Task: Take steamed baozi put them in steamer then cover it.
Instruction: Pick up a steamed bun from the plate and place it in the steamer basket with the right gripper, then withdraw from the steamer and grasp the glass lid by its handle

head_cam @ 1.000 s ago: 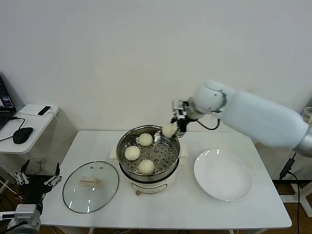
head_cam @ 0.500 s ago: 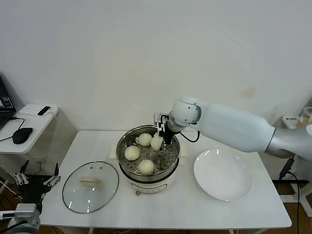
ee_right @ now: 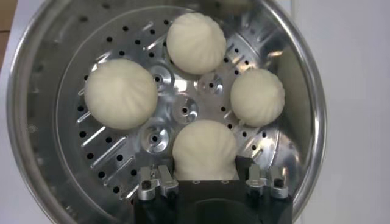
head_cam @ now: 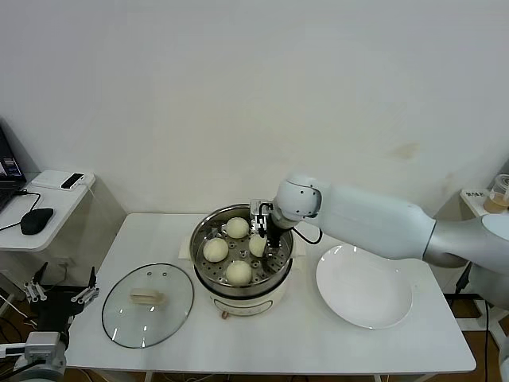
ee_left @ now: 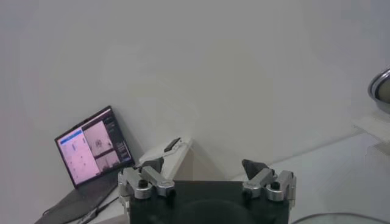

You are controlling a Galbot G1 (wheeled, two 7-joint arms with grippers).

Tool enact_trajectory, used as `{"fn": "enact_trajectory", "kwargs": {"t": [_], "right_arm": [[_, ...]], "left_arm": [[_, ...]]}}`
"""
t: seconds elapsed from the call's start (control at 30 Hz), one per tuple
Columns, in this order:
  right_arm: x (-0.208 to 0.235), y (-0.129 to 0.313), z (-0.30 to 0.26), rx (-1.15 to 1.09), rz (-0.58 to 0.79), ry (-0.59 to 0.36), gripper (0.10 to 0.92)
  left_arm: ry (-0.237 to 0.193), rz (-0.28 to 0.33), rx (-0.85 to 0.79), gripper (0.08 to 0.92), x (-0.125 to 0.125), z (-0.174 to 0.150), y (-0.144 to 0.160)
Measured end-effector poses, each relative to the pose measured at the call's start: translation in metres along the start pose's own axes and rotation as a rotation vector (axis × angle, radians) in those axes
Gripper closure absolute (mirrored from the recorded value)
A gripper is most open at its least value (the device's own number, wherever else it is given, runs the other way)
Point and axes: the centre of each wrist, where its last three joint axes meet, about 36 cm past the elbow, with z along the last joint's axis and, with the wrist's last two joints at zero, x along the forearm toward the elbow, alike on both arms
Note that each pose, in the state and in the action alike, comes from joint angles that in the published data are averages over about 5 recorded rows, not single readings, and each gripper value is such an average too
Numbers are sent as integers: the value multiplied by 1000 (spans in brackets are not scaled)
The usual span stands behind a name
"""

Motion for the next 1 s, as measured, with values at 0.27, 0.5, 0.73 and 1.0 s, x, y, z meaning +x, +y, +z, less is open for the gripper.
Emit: {"fn": "enact_trajectory", "kwargs": {"t": [0.27,0.5,0.73,1.0], "right_arm": [[13,-2,0,1,23,-13,206],[42,0,4,1,61,-66,200],[62,21,24,4,159,-185,200],[41,65,66,-32,386,-424,200]], "left_arm": [[2,-1,1,177,1,1,0],[2,-1,5,177,0,1,0],[0,2,14,177,0,1,-3],[-8,6,19,177,1,2,-11]]}}
